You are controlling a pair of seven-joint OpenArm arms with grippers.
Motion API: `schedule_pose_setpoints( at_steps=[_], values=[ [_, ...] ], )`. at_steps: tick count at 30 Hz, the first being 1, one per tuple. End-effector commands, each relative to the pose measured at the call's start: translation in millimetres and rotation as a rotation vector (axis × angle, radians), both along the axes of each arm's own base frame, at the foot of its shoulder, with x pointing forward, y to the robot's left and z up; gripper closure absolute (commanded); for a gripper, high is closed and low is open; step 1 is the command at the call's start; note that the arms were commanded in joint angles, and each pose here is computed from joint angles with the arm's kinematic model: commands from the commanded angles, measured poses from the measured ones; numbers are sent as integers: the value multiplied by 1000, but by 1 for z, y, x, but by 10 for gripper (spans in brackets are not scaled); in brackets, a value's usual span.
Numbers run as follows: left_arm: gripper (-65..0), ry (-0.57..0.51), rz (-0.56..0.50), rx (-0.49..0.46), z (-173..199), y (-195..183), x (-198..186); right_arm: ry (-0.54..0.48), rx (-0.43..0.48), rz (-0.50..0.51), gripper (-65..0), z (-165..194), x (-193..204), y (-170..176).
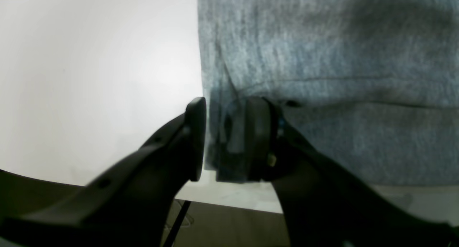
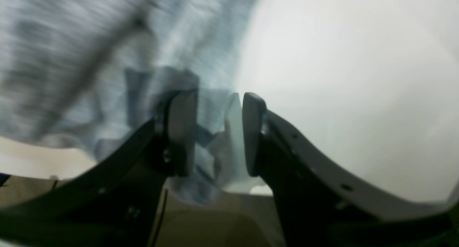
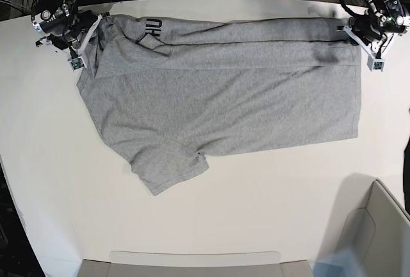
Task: Fold the T-shirt properly
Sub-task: 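Drag the grey T-shirt by its folded edge toward the arms' bases, then release the edge and move the right gripper to the hem corner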
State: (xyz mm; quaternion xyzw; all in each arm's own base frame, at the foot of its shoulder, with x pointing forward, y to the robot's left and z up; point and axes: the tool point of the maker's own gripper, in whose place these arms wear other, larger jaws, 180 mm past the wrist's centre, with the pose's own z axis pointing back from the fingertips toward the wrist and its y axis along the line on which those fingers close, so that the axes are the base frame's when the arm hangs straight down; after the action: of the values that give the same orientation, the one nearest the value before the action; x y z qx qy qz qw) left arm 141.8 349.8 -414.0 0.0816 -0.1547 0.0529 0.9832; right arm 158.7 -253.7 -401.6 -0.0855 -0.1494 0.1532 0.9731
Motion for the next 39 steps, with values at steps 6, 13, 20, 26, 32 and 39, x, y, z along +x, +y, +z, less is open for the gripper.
schedule_pose_setpoints(
  at_steps=[6, 13, 20, 26, 32, 39],
  values=[
    [-193, -44, -19, 57, 20, 18, 19, -33, -41, -17, -224, 13, 6, -19],
    [-193, -56, -18, 77, 28, 25, 25, -60, -65, -68, -224, 21, 7, -35],
    [-191, -76, -27, 80, 32, 24, 30, -202, -124, -154, -223, 60, 29, -62],
    [-191, -205, -42, 77, 55, 9, 69, -343, -135, -154, -223, 94, 77, -67],
    [-191, -287, -29, 43, 66, -3, 97, -399, -64, 20, -223, 102, 147, -24],
    [-191, -291, -89, 10, 62, -28, 112, -399, 67, 140, -223, 92, 219, 22]
  ],
)
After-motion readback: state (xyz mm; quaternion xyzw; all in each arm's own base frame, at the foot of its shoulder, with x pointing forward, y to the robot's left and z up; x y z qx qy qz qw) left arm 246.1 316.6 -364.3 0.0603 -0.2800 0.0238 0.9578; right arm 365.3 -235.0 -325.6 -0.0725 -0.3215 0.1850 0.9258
